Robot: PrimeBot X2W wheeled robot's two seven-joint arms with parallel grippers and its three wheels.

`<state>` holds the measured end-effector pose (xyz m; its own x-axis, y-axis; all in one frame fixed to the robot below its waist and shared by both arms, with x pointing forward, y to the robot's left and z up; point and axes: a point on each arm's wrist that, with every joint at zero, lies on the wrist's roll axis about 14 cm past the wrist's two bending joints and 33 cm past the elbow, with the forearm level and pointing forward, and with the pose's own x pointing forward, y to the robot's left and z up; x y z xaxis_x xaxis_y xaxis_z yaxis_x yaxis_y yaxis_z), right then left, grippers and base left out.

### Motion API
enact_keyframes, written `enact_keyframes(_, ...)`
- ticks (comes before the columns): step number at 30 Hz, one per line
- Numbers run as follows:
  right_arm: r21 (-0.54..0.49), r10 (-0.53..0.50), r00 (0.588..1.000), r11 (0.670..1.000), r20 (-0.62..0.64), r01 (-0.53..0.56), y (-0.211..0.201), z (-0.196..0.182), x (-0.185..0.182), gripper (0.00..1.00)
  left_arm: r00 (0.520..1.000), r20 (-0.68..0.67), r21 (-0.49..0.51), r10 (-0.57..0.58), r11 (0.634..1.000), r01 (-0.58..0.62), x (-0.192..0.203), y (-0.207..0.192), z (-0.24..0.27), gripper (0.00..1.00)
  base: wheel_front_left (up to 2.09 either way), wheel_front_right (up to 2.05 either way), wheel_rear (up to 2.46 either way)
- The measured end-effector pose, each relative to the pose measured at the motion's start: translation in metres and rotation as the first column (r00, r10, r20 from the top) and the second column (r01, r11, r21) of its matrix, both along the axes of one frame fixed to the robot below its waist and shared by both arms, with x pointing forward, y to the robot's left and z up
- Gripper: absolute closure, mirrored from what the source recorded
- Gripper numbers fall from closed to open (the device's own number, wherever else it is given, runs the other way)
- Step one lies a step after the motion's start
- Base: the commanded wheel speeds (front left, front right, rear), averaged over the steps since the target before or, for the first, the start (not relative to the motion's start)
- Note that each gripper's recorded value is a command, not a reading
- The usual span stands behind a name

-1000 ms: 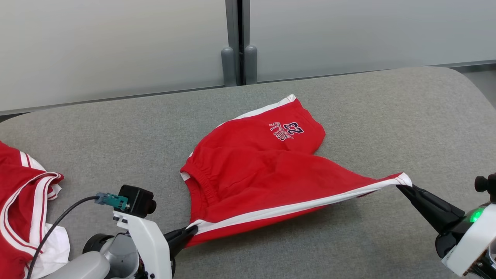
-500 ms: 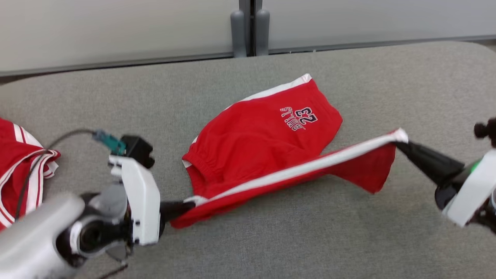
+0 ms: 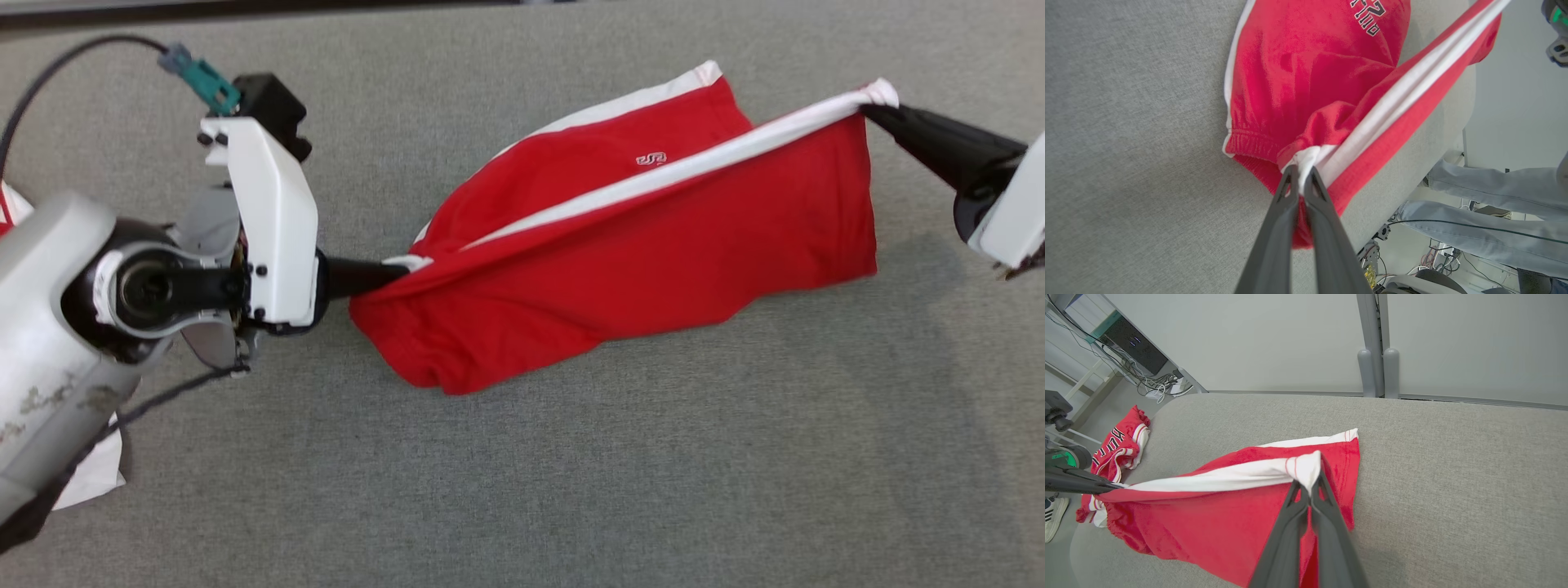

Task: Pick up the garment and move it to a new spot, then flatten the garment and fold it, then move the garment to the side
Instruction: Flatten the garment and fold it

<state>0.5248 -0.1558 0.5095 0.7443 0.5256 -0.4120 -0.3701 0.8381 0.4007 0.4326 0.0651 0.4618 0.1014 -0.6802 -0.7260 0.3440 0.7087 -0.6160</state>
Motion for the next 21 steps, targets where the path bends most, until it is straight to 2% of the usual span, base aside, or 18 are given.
enact_keyframes(8,-0.025,0.030,0.997,0.999,-0.065,-0.032,0.022,-0.032,0.051,1.00,1.000,-0.018,0.058,0.015,0.998,-0.014,0.046,0.005,-0.015,1.00,0.00,0.00,0.00)
enact_keyframes(17,-0.057,0.041,0.987,0.997,-0.155,-0.051,0.042,-0.081,0.074,1.00,0.998,-0.056,0.095,0.011,0.996,-0.006,0.062,0.004,-0.039,1.00,0.00,0.00,0.00)
enact_keyframes(18,-0.059,0.037,0.987,0.997,-0.157,-0.047,0.042,-0.084,0.076,0.99,0.998,-0.055,0.097,0.015,0.995,-0.009,0.063,0.004,-0.040,0.73,0.00,0.00,0.00)
enact_keyframes(19,-0.067,0.035,0.987,0.997,-0.158,-0.046,0.042,-0.085,0.076,0.62,0.998,-0.053,0.102,0.015,0.995,-0.010,0.064,0.006,-0.042,0.47,0.00,0.00,0.00)
enact_keyframes(20,-0.070,0.032,0.987,0.997,-0.156,-0.043,0.043,-0.086,0.076,0.02,0.999,-0.049,0.101,0.019,0.995,-0.014,0.064,0.006,-0.042,0.03,0.00,0.00,0.00)
enact_keyframes(21,-0.070,0.032,0.987,0.997,-0.156,-0.043,0.043,-0.086,0.076,0.00,0.999,-0.049,0.101,0.019,0.995,-0.014,0.064,0.006,-0.042,0.00,0.00,0.00,0.00)
